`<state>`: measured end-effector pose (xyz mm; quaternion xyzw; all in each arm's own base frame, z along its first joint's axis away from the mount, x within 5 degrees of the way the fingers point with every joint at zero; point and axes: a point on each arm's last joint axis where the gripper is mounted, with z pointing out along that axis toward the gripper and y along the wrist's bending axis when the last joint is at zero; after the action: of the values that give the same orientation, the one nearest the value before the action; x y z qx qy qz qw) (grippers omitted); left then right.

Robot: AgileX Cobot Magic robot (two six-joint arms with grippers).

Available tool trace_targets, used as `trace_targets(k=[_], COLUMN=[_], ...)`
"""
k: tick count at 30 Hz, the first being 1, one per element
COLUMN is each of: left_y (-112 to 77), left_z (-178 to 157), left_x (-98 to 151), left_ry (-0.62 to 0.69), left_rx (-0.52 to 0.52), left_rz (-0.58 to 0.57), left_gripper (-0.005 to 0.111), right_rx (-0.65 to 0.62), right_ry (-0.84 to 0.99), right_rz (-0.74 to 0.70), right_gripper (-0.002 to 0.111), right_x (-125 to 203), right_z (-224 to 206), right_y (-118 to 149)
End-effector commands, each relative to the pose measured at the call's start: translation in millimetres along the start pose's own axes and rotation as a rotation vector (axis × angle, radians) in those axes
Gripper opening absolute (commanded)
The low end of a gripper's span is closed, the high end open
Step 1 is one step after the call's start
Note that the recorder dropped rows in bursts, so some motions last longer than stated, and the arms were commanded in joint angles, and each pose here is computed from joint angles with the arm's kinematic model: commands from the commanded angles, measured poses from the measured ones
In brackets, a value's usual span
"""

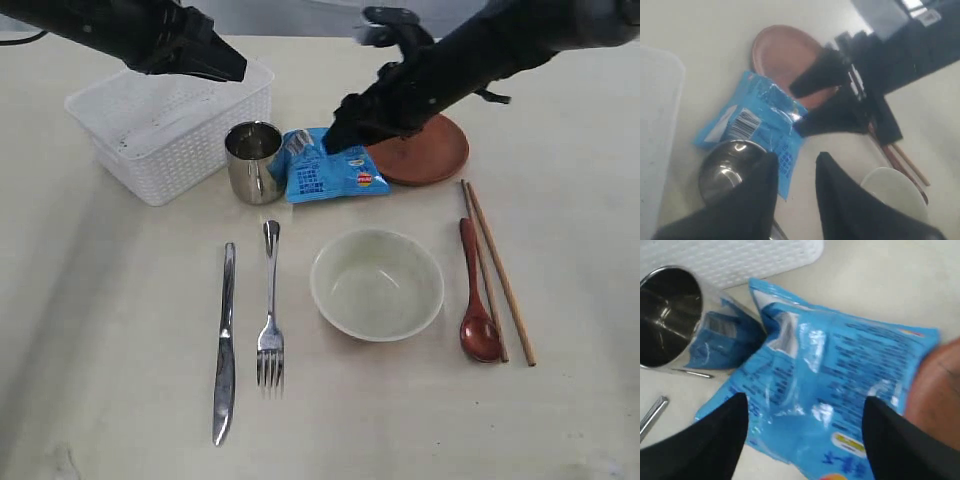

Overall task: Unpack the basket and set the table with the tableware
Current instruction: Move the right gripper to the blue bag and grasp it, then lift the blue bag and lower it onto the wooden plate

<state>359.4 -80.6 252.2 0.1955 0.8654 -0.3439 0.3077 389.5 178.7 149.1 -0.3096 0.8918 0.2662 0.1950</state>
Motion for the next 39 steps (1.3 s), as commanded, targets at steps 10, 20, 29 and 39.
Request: trace_targets(k=[10,20,29,39], left_y=[3.4,22.9,23.3,23.0], left_z=[-2,-20,-22,-22], left_x=[1,1,1,1], left_ry=[-0.006,-0.036,-0.047,-0.047], left_rx=[-0.013,-0.041,-0.027,-0.023], left_rz=[0.022,-0.026,-0.042,-0.043], left_gripper=[0.026,0.026,0.026,0.026], right_rx=[0.138,0.129,0.100,0.091], right_ry=[-0.001,0.058,0.127,0.142], right_rz=[-0.147,-0.119,-0.085,-0.037], right_gripper=[0.062,0.062,0.049,0.018], right_x=[-23,-10,3,5], right_z=[16,40,54,54], right_y=[37,26,22,23])
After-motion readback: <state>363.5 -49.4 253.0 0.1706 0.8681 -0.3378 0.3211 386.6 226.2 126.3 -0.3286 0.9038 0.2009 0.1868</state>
